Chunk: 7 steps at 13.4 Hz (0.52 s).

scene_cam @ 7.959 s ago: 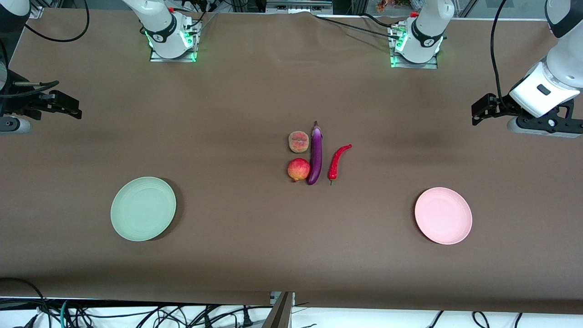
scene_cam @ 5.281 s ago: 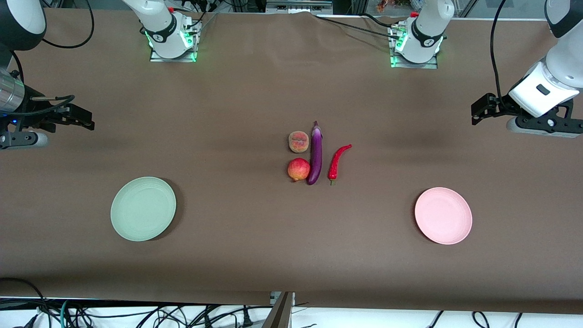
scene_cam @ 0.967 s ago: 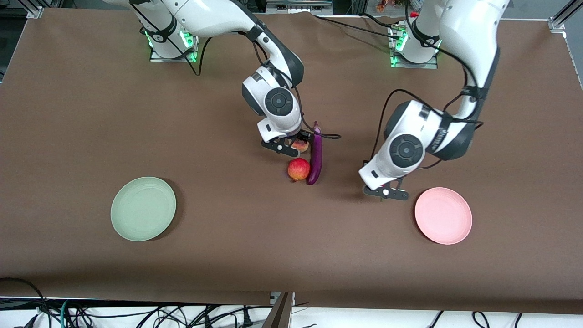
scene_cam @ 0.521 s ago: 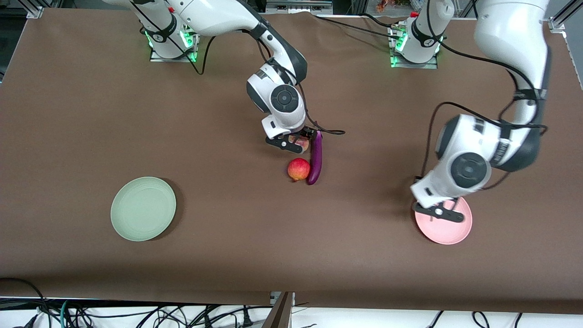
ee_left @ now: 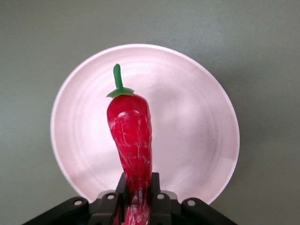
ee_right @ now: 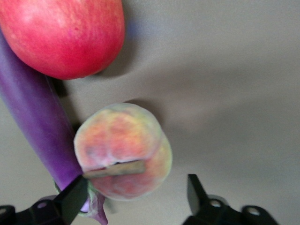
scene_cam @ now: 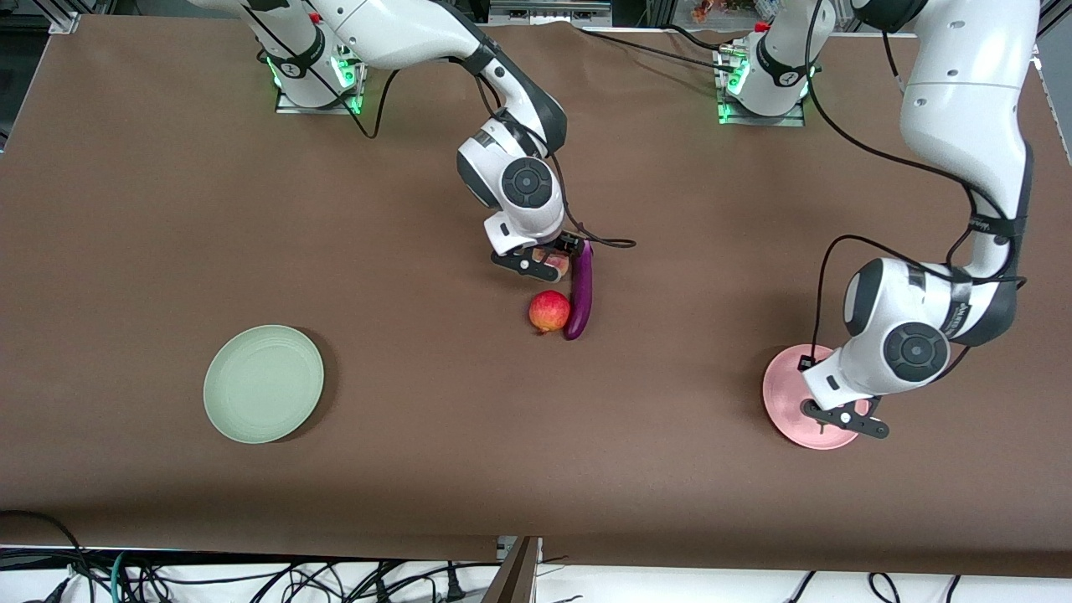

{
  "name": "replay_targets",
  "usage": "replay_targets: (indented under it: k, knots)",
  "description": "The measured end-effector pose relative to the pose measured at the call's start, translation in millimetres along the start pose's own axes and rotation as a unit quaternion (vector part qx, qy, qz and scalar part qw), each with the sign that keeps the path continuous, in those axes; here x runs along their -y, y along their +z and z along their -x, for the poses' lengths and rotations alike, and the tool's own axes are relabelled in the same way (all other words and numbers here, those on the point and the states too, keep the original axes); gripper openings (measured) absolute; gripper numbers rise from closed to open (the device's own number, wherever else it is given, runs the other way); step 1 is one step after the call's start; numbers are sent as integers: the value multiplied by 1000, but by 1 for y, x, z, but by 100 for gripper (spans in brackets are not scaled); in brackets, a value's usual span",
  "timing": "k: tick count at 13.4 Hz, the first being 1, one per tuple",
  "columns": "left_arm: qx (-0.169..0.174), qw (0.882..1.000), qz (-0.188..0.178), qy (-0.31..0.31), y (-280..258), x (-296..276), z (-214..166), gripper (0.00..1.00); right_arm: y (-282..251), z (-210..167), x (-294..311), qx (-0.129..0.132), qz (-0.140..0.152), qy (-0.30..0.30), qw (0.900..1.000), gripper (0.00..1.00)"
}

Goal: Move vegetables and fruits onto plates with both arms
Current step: 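Carry the chili to the pink plate while the right gripper grasps the peach, then release the chili on the pink plate while the right gripper carries the peach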

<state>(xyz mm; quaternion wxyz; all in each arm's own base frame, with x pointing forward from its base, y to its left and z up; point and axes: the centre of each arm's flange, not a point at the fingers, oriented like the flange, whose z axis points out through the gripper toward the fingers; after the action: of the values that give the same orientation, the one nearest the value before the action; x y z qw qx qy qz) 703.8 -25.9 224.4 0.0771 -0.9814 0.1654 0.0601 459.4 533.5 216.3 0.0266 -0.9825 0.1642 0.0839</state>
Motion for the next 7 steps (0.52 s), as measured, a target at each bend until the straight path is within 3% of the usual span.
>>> replay_targets:
  k: [1,2,4,5,6,7]
  knots:
    - [1,1000,1,1,5,-2,-1,20,1,0,0,0,0,0,1000,78]
    - [3,1000,2,2,10,-2,-1,20,3,0,0,0,1,0,1000,78]
    - [9,1000,5,0,19,0,1,20,4,0,-1,1,2,0,1000,63]
    - [11,1000,5,-1,21,1,1,20,4,0,-1,1,2,0,1000,63]
    - [12,1000,6,-1,23,1,1,25,4,0,-1,1,3,0,1000,63]
    - [12,1000,6,-1,24,1,1,37,3,-1,-1,1,2,1,1000,62]
